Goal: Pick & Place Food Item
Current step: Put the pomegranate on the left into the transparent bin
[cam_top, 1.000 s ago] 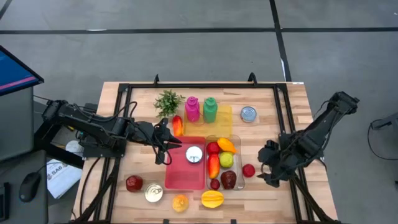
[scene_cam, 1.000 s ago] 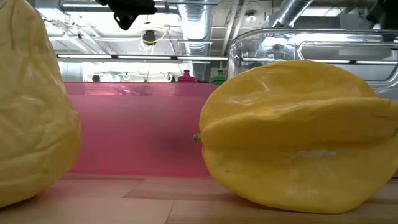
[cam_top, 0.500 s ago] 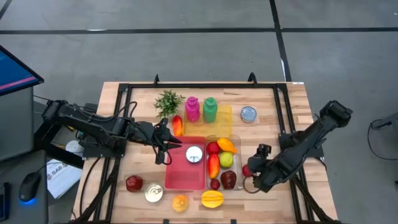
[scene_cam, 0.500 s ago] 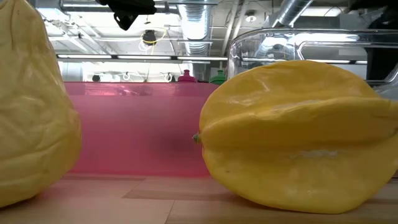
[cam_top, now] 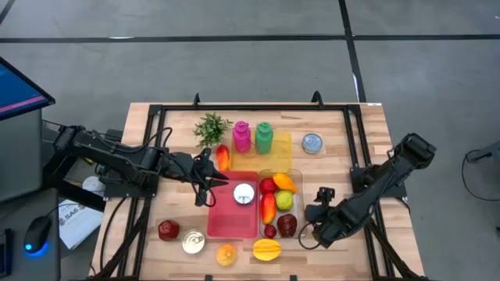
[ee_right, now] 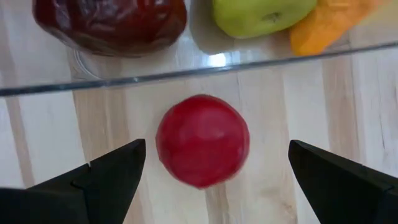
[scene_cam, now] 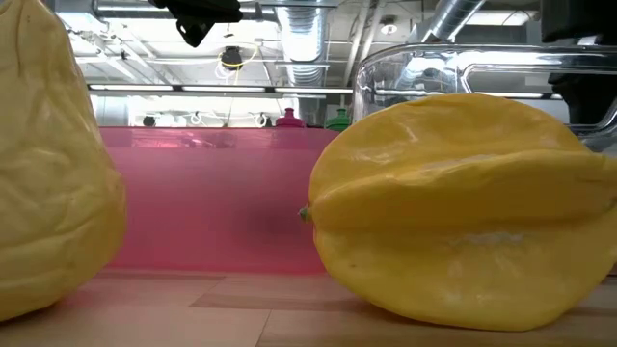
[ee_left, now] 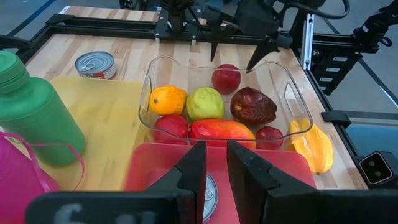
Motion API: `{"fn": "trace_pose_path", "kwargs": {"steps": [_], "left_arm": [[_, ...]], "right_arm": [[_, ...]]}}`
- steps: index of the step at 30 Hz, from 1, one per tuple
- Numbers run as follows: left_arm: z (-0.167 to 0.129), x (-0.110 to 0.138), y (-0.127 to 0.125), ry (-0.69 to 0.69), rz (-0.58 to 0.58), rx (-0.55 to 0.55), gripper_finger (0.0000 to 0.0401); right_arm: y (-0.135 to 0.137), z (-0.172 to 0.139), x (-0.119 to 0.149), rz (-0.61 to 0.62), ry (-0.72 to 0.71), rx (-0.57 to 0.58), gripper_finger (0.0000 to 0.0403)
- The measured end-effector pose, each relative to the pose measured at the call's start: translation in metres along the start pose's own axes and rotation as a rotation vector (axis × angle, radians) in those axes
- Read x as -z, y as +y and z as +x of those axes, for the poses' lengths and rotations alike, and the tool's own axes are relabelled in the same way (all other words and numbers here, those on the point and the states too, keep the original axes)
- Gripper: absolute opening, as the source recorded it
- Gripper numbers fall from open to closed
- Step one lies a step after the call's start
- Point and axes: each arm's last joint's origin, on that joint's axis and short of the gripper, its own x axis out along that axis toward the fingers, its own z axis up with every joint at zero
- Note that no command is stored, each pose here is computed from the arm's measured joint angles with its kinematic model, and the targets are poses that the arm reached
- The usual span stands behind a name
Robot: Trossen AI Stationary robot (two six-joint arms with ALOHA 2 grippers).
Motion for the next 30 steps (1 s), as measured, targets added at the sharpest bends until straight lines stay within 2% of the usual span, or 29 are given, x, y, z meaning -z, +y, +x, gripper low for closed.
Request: {"fn": "trace_pose_path", "kwargs": {"steps": [12,21,30], "left_arm": [[0.0,0.0,0.0,0.0,0.0,0.0,0.0053],[0.0,0.0,0.0,0.0,0.032,0.0,0.0053],[0.0,0.0,0.0,0.0,0.034,0.0,0.0053]], "right_arm": [[0.003,0.006,0.0,-0.039,0.011,0.013,0.0388],[-0.003,0.034,0.011,-0.019,0.009,-0.034,0.0388],[-0.003,0.037,0.011,-0.017,0.039,-0.074,0.0387]]}}
